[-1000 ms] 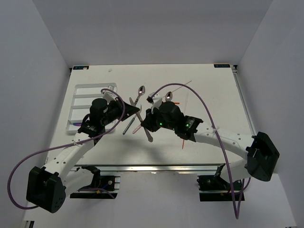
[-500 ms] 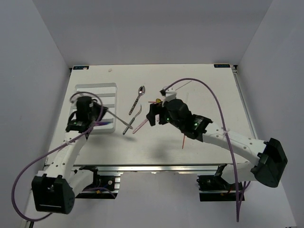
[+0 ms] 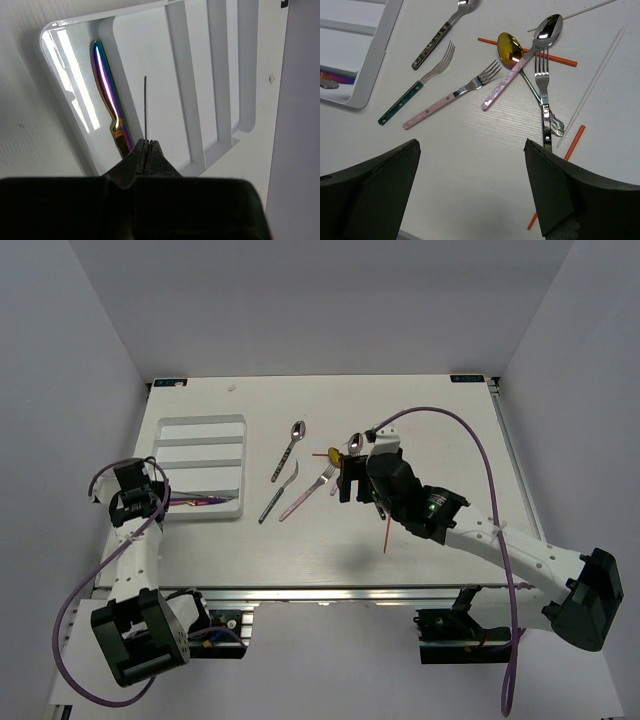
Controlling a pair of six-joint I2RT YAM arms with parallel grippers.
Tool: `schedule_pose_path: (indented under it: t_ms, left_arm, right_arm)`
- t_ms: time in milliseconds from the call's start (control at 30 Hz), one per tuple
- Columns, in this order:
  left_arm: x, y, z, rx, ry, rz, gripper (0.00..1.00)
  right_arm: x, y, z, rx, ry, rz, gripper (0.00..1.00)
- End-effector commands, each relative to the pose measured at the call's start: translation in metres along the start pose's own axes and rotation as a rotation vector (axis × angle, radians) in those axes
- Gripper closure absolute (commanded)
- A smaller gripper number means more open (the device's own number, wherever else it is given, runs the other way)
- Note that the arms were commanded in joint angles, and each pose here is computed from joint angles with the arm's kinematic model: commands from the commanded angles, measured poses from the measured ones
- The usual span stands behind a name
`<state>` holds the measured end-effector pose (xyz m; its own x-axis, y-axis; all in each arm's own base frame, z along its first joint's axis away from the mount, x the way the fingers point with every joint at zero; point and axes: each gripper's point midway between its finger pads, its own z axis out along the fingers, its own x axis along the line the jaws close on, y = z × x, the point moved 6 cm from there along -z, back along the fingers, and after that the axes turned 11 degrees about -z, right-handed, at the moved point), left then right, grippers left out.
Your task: Sort the eating utensils into containers
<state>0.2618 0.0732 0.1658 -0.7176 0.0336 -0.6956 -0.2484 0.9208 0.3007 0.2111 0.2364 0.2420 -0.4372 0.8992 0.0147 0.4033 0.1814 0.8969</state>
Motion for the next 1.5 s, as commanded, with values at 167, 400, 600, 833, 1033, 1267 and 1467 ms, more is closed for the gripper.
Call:
schedule_pose_path:
  t_ms: [167, 400, 600, 833, 1033, 1267, 1467]
  left_arm:
    - [0.001, -0.002, 0.013, -0.015, -0.045, -0.056, 1.00]
    - [0.015, -0.009, 0.027, 0.014, 0.005, -0.030, 0.80]
    - [0.016, -0.013, 0.030, 0.037, 0.013, -0.019, 0.17]
    - [-0.018, 0.002, 0.009, 0.012, -0.091, 0.068, 0.02]
    - [-0.051, -0.026, -0.013, 0.189, -0.248, 0.436, 0.02]
    - [-0.065, -0.048, -0.064, 0.131, -0.356, 0.830, 0.02]
    - [-0.043, -0.077, -0.072, 0.195, -0.463, 0.899, 0.02]
  right_arm:
    - [-0.001, 0.007, -0.002, -0.034, 0.001, -0.024, 0.11]
    - [0.008, 0.008, 0.009, -0.009, 0.038, -0.033, 0.11]
    - [0.016, 0.008, 0.019, 0.018, 0.072, -0.025, 0.11]
    - [0.000, -0.002, 0.043, 0.178, -0.049, 0.153, 0.11]
    - [-0.011, -0.012, 0.066, 0.294, -0.293, 0.246, 0.11]
    - [-0.001, -0.026, 0.101, 0.393, -0.389, 0.266, 0.14]
    - [-0.015, -0.041, 0.115, 0.407, -0.415, 0.183, 0.23]
